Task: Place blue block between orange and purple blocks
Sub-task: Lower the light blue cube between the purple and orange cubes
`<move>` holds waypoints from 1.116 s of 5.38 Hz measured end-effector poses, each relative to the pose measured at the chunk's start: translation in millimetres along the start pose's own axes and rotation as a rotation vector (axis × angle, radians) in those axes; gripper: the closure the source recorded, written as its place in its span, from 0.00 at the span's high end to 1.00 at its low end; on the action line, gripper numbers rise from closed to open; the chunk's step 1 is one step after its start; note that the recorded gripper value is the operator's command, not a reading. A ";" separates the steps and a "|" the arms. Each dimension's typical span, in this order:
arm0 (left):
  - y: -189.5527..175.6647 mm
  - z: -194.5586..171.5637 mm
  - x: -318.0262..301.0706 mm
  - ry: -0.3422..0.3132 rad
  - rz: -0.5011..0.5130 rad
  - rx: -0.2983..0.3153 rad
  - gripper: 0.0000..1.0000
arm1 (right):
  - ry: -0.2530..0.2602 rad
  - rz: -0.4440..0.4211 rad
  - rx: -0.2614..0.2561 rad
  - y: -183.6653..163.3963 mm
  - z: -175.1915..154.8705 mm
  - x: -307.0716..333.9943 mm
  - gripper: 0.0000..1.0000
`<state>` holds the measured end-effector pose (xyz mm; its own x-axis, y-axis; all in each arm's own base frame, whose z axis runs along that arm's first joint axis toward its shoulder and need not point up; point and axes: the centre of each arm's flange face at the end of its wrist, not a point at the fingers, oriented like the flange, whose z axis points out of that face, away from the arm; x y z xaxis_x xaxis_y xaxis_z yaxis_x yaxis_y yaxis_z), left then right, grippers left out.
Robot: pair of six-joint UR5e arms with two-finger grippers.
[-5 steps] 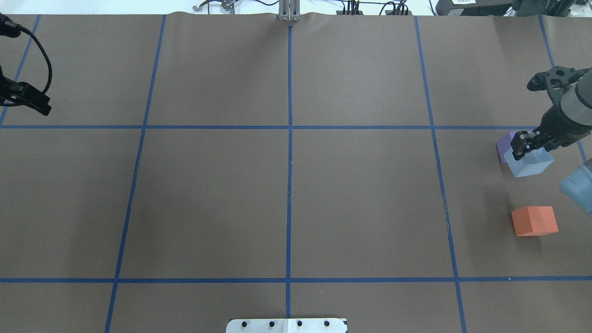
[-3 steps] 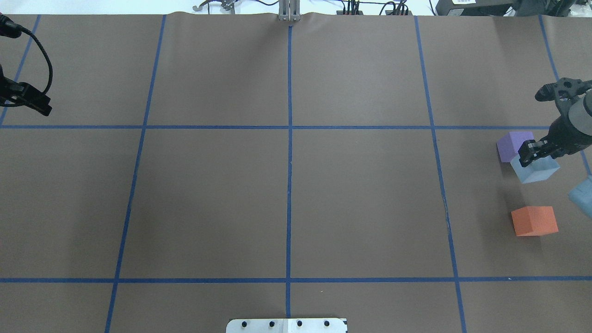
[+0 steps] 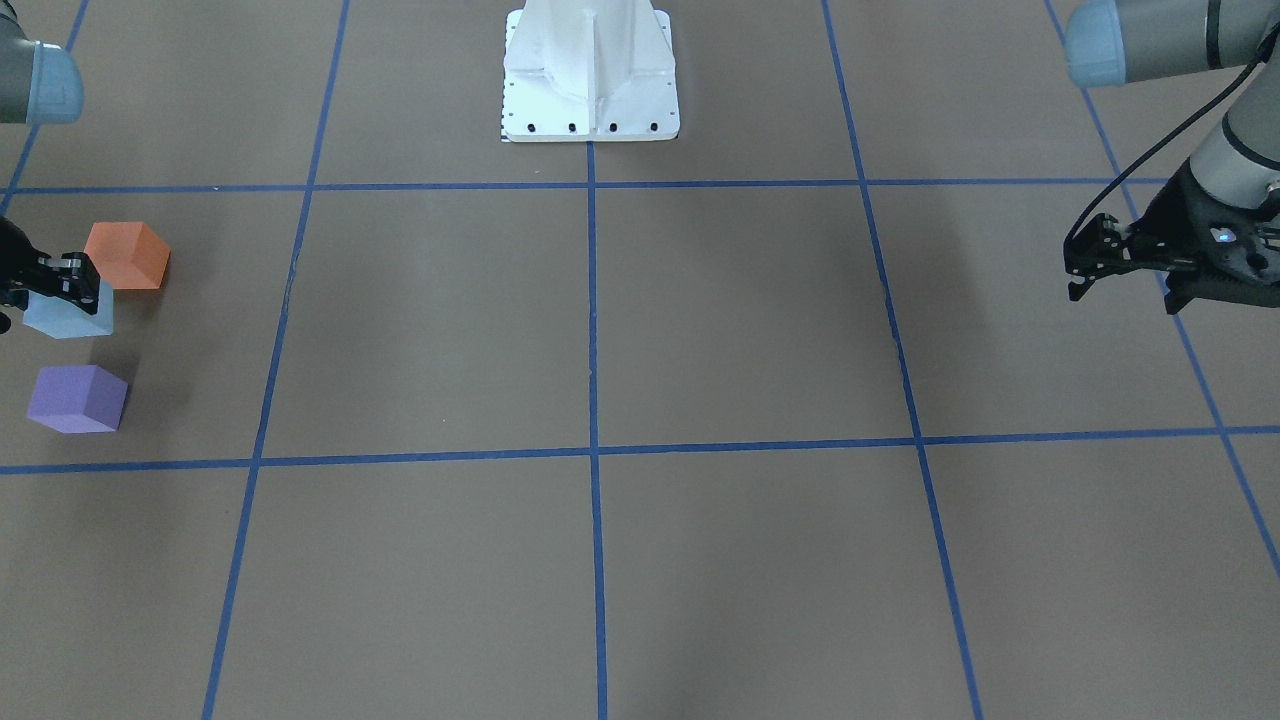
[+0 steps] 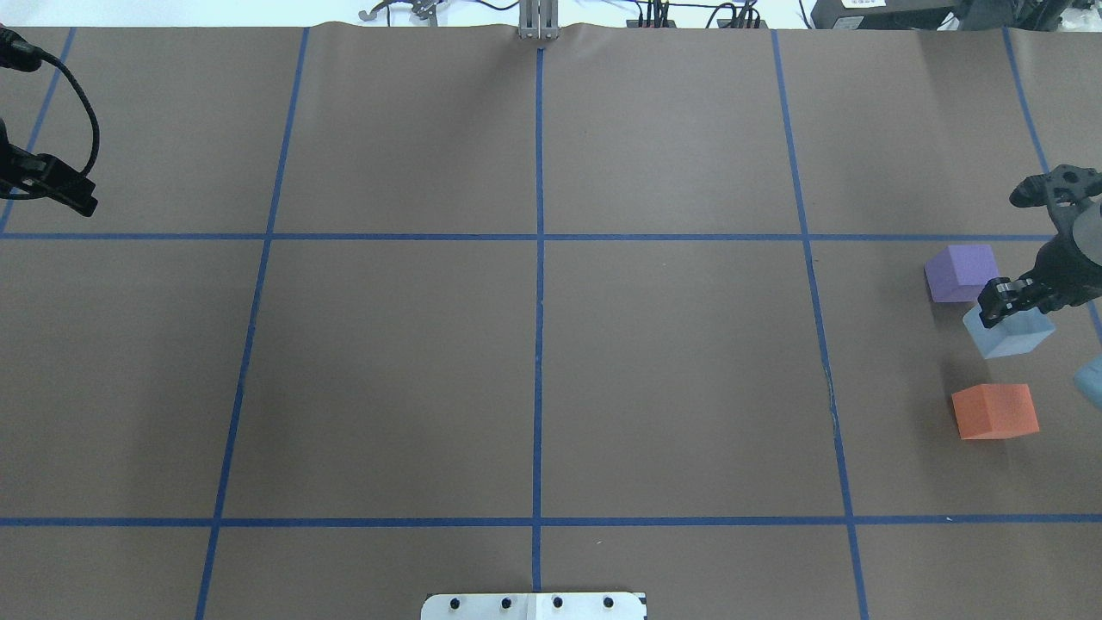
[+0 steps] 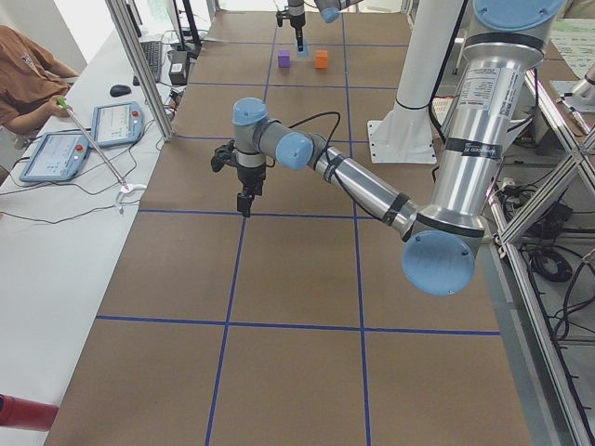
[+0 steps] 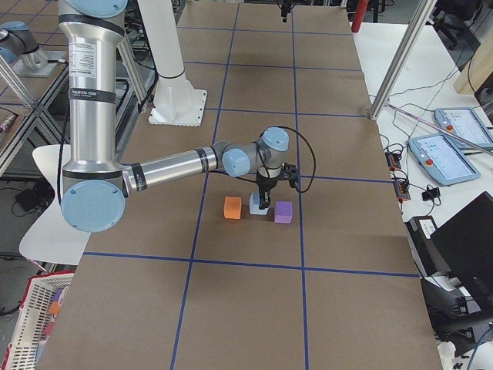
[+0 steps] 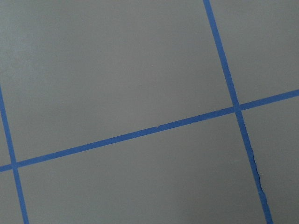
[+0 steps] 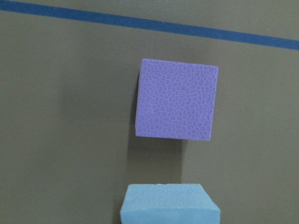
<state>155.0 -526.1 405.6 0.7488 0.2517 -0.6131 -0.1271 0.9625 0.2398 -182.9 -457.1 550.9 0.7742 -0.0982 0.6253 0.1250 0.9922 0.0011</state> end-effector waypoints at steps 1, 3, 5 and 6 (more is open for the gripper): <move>0.0 0.0 0.0 0.000 0.000 0.000 1.00 | -0.005 -0.004 0.008 -6.2 7.9 2.3 0.00; -0.7 1.9 -0.1 -0.003 0.000 -0.002 1.00 | -0.019 -0.006 0.027 -12.4 21.7 6.4 0.00; -1.3 3.3 -0.4 -0.006 0.000 -0.003 1.00 | -0.023 -0.029 0.016 -11.8 30.8 -5.9 0.00; -1.3 3.5 -0.6 -0.008 0.000 -0.003 1.00 | -0.026 -0.041 0.011 -12.3 33.8 -12.5 0.00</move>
<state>157.0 -527.9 408.3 0.7537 0.2508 -0.6074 -0.1289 0.9628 0.2377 -215.1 -465.4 569.4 0.7524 -0.1367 0.6444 0.1495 0.9881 0.0351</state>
